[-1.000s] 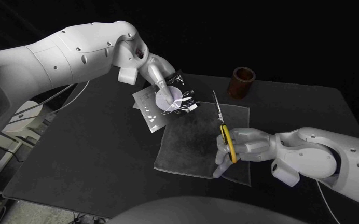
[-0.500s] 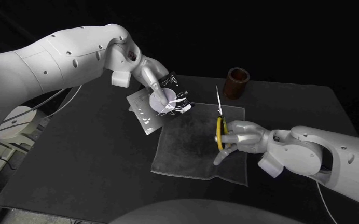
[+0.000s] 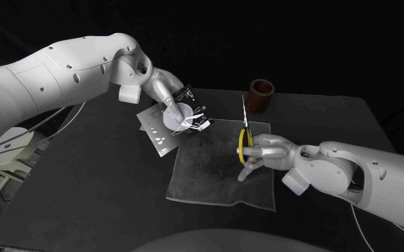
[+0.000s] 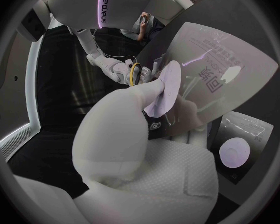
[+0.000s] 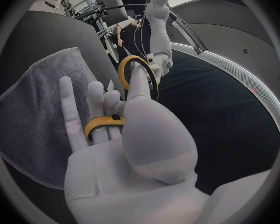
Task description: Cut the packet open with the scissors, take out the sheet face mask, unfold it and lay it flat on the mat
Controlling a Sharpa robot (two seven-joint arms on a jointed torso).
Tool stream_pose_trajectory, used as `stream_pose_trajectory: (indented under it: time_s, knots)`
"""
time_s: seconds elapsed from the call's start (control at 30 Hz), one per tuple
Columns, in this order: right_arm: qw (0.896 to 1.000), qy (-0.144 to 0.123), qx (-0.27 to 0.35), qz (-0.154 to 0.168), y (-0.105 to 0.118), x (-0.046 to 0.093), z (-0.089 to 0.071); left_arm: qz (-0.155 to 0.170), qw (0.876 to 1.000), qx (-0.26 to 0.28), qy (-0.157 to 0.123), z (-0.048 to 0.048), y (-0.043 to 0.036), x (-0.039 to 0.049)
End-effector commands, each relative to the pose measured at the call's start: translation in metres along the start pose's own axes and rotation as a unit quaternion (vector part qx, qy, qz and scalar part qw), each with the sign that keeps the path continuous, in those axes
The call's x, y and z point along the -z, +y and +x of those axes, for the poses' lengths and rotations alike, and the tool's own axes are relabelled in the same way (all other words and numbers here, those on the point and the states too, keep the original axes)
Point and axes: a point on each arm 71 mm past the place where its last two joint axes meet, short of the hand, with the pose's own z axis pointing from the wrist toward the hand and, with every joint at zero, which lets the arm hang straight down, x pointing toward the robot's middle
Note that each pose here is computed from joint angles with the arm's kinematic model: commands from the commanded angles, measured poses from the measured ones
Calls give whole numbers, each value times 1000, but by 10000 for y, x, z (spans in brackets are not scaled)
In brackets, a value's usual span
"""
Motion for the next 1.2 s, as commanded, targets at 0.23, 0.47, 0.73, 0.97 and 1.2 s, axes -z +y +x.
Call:
stream_pose_trajectory:
  time_s: [0.23, 0.47, 0.73, 0.97, 1.2]
  knots:
    - [1000, 19, -1, -9, 15, -12, -15, 6, 1000, 3, -1, -7, -8, 14]
    - [1000, 29, 4, -11, 17, -4, -21, 6, 1000, 4, -2, -10, 3, 22]
    - [999, 43, -1, -30, 64, -11, -4, 4, 1000, 8, -5, -18, 33, 44]
    - [996, 68, -30, -57, 125, -39, 52, 3, 1000, 11, -12, -34, 62, 64]
    - [990, 80, -71, -90, 193, -65, 36, 3, 1000, 13, -15, -42, 75, 72]
